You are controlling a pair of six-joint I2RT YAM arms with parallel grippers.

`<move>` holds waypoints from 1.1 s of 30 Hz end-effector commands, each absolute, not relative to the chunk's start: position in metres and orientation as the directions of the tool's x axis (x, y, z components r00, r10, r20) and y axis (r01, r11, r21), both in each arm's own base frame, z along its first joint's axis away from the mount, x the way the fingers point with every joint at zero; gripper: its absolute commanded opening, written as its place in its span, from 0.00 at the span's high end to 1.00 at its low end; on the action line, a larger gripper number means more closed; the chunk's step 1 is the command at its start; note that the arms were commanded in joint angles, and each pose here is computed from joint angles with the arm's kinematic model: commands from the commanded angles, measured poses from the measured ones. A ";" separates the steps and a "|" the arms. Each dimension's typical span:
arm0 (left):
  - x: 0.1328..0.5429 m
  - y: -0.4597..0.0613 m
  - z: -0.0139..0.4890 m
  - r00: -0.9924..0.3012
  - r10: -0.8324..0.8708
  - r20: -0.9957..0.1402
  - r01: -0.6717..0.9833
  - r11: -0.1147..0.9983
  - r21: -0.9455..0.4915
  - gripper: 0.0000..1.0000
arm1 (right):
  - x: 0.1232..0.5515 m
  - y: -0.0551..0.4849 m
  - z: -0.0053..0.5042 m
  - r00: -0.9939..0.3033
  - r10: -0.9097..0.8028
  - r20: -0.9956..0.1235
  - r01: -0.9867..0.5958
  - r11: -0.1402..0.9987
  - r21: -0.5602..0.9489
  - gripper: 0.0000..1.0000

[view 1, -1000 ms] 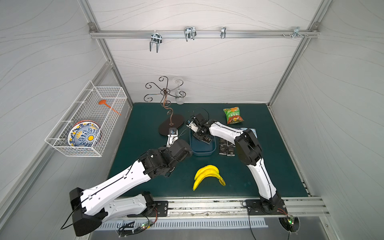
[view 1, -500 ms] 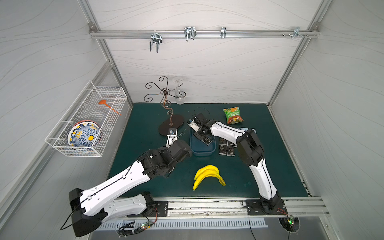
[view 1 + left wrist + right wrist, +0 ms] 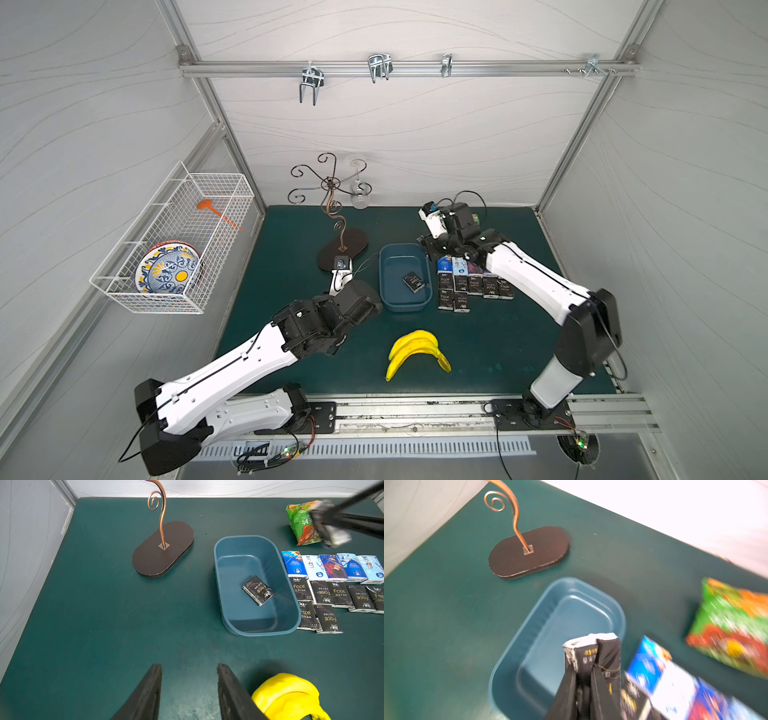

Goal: Take the pocket tissues out of the storage box
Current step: Place the pocket tissues at the center of the board.

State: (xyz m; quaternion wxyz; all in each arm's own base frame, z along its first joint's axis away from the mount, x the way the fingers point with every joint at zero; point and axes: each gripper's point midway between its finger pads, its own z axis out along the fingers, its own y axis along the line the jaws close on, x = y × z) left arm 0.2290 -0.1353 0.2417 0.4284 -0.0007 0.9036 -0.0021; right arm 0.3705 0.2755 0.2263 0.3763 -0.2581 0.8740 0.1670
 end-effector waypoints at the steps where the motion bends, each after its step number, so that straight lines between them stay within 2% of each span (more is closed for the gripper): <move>1: 0.232 -0.127 0.266 -0.577 -0.030 -0.816 -0.017 1.000 -0.025 0.52 | 0.320 0.222 0.184 -0.763 -0.256 -0.593 -0.407 0.903 0.135 0.83; 7: 0.232 -0.152 0.257 -0.611 -0.048 -0.790 0.059 0.993 -0.106 0.52 | 0.254 0.151 0.139 -0.862 -0.135 -0.489 -0.208 0.973 0.098 0.82; 14: 0.230 -0.168 0.240 -0.652 -0.042 -0.757 0.096 0.986 -0.138 0.54 | 0.219 0.118 0.087 -0.925 -0.017 -0.381 -0.057 0.994 0.095 0.81; 17: 0.227 -0.164 0.245 -0.644 -0.052 -0.763 0.099 0.984 -0.150 0.54 | 0.213 0.112 0.070 -0.935 0.002 -0.356 -0.027 0.997 0.078 0.81; 21: 0.225 -0.155 0.251 -0.628 -0.064 -0.776 0.087 0.985 -0.151 0.54 | 0.214 0.115 0.054 -0.944 0.013 -0.330 -0.015 0.996 0.085 0.72; 27: 0.223 -0.150 0.249 -0.629 -0.066 -0.774 0.071 0.987 -0.142 0.54 | 0.219 0.135 0.054 -0.952 0.014 -0.305 -0.041 0.984 0.172 0.54; 33: 0.224 -0.152 0.246 -0.639 -0.066 -0.766 0.066 0.988 -0.141 0.54 | 0.216 0.118 0.057 -0.950 0.048 -0.308 -0.003 0.986 0.164 0.52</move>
